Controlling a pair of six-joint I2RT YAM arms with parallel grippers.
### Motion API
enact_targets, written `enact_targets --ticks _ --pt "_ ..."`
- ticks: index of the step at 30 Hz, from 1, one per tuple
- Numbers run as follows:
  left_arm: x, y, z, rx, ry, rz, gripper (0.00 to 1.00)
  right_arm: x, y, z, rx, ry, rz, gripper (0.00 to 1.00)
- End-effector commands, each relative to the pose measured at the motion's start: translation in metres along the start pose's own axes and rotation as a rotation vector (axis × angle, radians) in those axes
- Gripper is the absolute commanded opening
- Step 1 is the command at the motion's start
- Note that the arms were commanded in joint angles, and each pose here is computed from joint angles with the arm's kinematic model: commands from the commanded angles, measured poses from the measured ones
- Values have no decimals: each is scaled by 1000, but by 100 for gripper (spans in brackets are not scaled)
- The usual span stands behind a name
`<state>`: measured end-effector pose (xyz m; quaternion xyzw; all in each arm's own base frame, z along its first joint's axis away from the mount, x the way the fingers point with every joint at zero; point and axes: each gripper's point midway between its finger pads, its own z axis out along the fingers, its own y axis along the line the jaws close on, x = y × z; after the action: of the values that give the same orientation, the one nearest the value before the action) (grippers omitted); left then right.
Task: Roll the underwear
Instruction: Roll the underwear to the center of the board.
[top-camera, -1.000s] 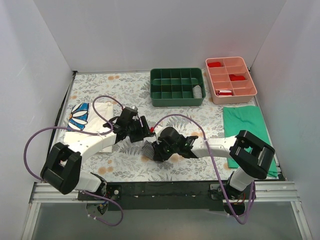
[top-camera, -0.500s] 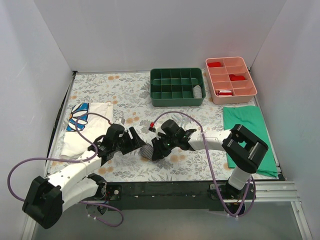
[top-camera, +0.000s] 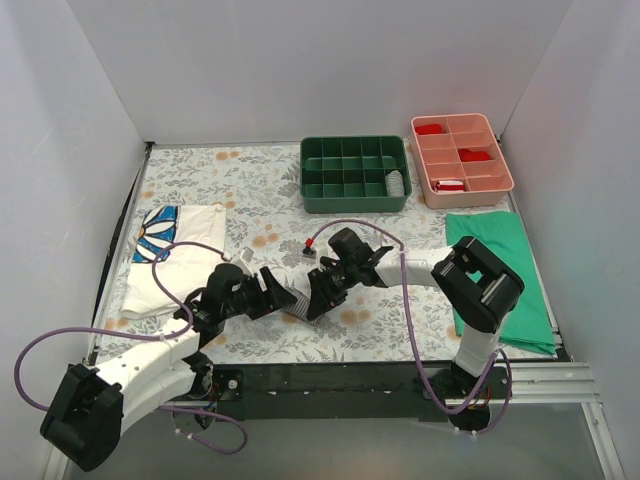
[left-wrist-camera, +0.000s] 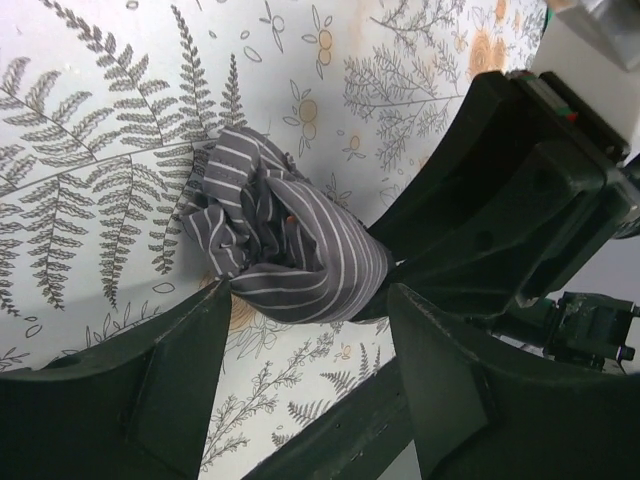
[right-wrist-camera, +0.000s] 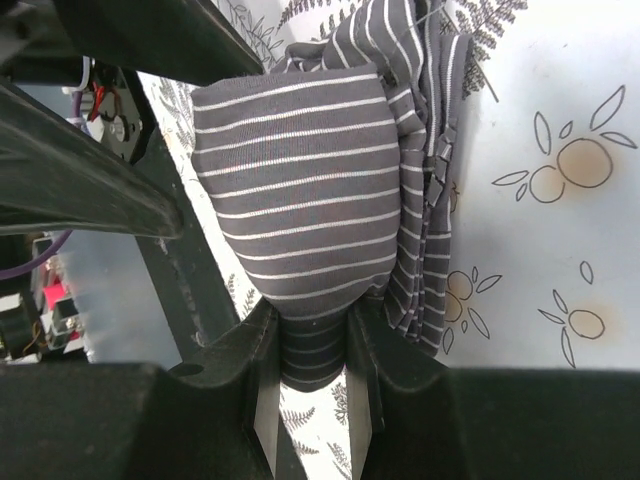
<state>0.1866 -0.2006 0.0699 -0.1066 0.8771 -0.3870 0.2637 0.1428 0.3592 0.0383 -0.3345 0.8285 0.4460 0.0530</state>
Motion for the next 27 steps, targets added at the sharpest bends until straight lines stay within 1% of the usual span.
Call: enact_targets --ticks 1,9,18,24,27 --pt "6 -6 3 82 11 11 62 49 -21 1 65 167 144 8" --pt "13 7 6 76 6 15 61 48 -22 3 46 178 171 8" --pt "5 3 13 107 -35 40 65 54 -22 7 10 227 195 9" --pt "15 12 17 103 -1 28 60 56 -25 8 -8 236 229 10" --pt "17 17 18 89 -4 25 52 57 -25 9 -17 242 251 11"
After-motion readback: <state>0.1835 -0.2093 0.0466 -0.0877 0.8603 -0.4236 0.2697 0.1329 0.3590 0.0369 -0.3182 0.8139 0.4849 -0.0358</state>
